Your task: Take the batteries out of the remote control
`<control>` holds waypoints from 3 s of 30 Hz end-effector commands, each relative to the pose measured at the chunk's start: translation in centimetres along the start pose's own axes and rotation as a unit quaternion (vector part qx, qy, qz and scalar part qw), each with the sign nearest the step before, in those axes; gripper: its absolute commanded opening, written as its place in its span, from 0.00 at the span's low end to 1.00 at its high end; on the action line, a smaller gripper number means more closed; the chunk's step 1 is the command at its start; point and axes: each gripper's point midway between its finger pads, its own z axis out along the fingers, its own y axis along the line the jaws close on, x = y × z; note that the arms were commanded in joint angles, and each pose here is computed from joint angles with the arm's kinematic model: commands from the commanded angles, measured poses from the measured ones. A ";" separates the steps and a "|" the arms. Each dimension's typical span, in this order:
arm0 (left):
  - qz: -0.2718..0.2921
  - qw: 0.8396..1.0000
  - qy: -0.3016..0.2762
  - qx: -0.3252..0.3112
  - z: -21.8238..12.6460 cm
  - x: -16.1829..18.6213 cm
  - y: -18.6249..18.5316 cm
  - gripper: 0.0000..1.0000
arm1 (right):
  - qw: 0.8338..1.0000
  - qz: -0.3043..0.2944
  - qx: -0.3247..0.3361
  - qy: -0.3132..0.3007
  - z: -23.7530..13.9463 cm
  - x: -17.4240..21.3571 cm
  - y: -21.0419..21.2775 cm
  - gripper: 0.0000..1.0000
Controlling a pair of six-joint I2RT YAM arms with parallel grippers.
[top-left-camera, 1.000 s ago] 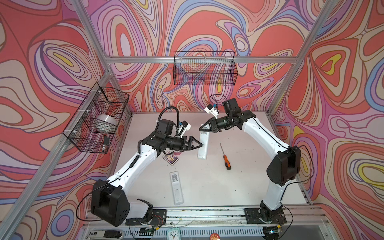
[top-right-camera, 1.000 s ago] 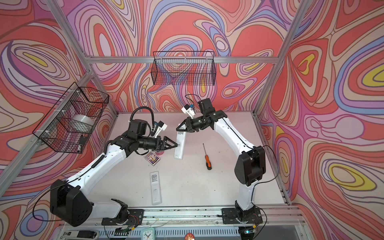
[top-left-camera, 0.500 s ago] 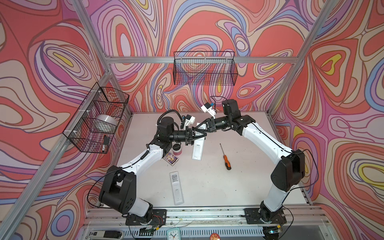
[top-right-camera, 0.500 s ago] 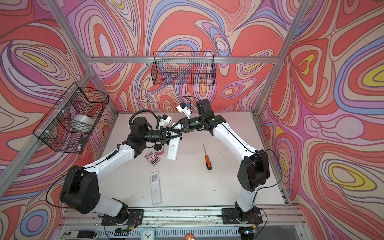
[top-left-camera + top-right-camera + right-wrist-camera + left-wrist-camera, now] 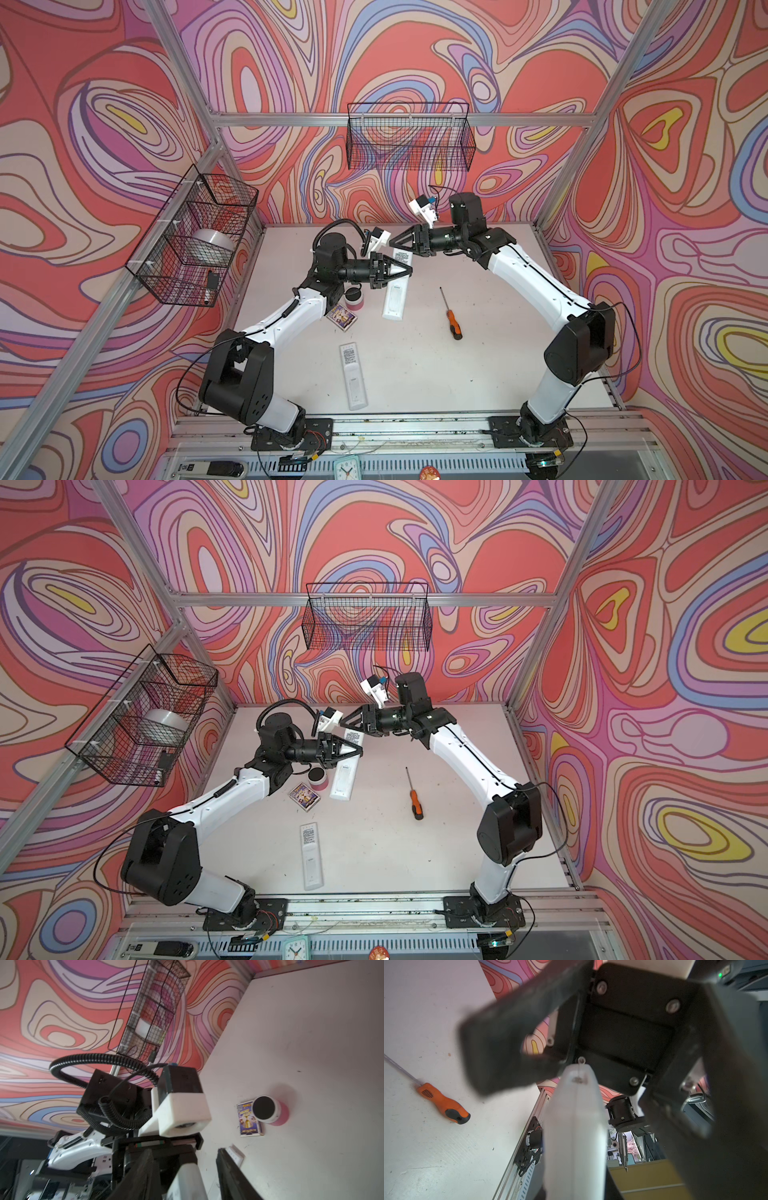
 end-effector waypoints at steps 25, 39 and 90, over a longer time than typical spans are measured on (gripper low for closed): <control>-0.028 0.887 -0.440 -0.137 -11.3 -7.9 2.0 0.13 | 0.985 0.151 -0.078 -0.009 3.3 8.2 2.1 0.54; -0.022 0.883 -0.446 -0.141 -11.8 -7.4 2.0 0.13 | 0.985 0.161 -0.042 0.046 5.5 10.7 0.8 0.54; -0.089 0.985 -0.143 -0.041 -8.8 -3.9 1.7 0.58 | 0.965 0.152 -0.116 0.182 -2.9 12.6 0.1 0.13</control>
